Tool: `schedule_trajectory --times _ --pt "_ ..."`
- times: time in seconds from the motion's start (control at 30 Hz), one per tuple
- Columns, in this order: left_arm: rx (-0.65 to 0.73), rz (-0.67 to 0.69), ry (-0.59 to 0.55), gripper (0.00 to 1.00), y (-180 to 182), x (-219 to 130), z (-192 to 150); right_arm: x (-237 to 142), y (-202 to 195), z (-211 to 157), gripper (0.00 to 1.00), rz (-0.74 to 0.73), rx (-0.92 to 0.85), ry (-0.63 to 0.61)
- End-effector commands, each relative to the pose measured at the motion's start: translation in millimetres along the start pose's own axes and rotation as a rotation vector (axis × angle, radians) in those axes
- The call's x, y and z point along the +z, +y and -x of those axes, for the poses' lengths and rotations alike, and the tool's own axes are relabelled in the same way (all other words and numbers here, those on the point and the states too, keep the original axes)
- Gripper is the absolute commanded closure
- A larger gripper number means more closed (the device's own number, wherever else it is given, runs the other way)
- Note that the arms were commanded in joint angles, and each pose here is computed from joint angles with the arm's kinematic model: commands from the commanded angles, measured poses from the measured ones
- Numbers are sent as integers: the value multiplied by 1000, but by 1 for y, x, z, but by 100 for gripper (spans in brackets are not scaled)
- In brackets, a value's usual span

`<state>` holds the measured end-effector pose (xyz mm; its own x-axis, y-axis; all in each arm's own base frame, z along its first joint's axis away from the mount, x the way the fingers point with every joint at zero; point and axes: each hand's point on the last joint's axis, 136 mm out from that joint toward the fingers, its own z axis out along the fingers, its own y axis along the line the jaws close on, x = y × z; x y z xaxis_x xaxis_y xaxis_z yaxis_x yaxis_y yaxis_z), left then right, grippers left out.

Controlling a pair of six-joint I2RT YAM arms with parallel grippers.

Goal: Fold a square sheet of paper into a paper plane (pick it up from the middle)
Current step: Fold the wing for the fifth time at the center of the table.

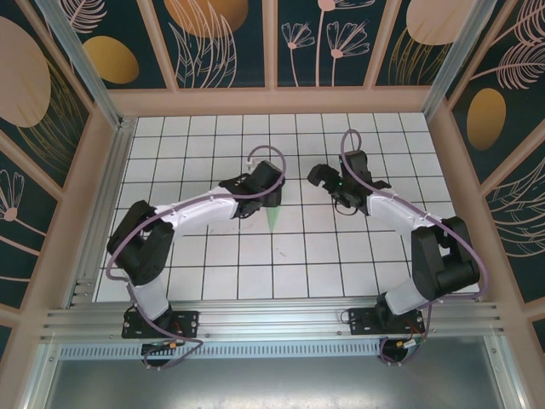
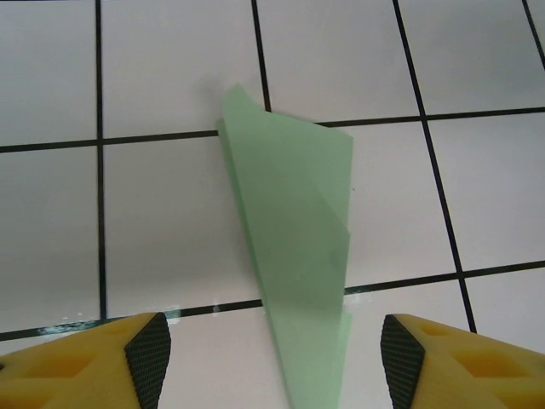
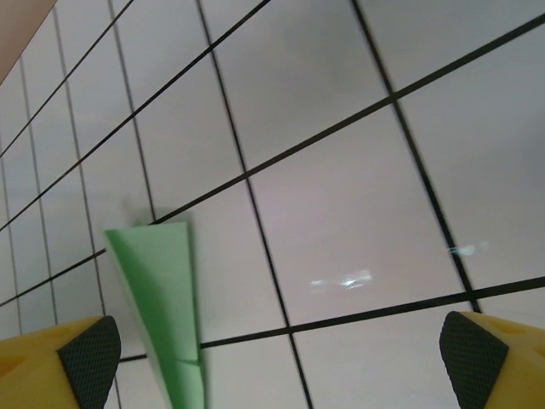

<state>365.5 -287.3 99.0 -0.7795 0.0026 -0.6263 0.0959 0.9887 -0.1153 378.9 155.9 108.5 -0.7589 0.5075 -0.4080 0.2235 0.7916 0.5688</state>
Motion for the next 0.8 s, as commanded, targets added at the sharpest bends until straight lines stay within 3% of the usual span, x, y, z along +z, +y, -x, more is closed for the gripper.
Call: schedule_trajectory --times 0.0,0.27,0.57,0.77 --pt "72 192 26 35 12 14 -12 -1 -24 7 1 -57 106 -51" --pt "136 262 64 50 -4 42 -18 -1 -39 3 1 -62 138 -37" --pt "182 314 68 48 -10 61 -12 1 -34 -2 1 -23 134 -12" --pt "161 321 52 66 -8 59 -10 0 -30 -4 2 -3 129 1"
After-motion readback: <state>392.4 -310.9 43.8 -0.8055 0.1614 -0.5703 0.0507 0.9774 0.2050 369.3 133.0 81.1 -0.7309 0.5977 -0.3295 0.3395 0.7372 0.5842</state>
